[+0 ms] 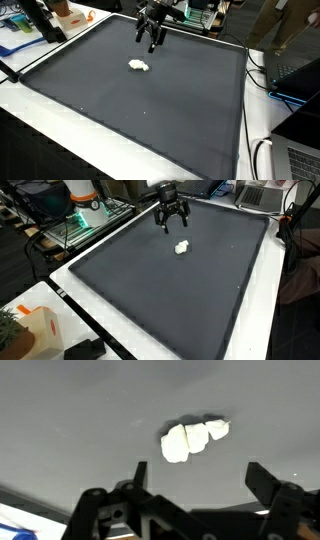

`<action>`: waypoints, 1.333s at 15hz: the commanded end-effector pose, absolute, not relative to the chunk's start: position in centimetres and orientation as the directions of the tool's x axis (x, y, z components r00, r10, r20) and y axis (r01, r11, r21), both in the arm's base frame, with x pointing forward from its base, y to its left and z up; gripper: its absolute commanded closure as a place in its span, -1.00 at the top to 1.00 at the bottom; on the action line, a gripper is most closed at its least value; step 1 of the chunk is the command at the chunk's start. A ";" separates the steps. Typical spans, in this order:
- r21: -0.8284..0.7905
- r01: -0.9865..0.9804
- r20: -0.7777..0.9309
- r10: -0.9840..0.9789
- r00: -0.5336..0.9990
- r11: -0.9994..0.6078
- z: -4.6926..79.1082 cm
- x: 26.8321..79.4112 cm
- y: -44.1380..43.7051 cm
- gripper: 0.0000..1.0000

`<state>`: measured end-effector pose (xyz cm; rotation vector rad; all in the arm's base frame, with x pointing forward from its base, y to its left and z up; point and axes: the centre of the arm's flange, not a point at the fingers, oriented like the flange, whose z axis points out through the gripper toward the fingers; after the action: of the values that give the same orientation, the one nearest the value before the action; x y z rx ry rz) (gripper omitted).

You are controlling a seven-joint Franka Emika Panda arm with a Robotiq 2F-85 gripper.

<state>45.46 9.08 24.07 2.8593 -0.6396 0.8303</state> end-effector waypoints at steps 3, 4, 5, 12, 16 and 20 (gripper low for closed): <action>0.006 -0.446 0.536 -0.373 0.757 -0.895 22.2 47.8 9.0 1.00; 0.006 -0.450 0.537 -0.377 0.755 -0.893 22.2 47.9 9.0 1.00; 0.003 -0.451 0.537 -0.379 0.754 -0.893 22.3 48.1 8.9 1.00; 0.040 -0.475 0.546 -0.379 0.747 -0.879 20.7 49.2 8.6 1.00; 0.057 -0.483 0.530 -0.384 0.756 -0.874 19.5 48.8 8.8 1.00; 0.074 -0.486 0.519 -0.383 0.764 -0.871 18.5 48.3 8.9 1.00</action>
<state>48.31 8.58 19.53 2.7828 -0.6848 0.7575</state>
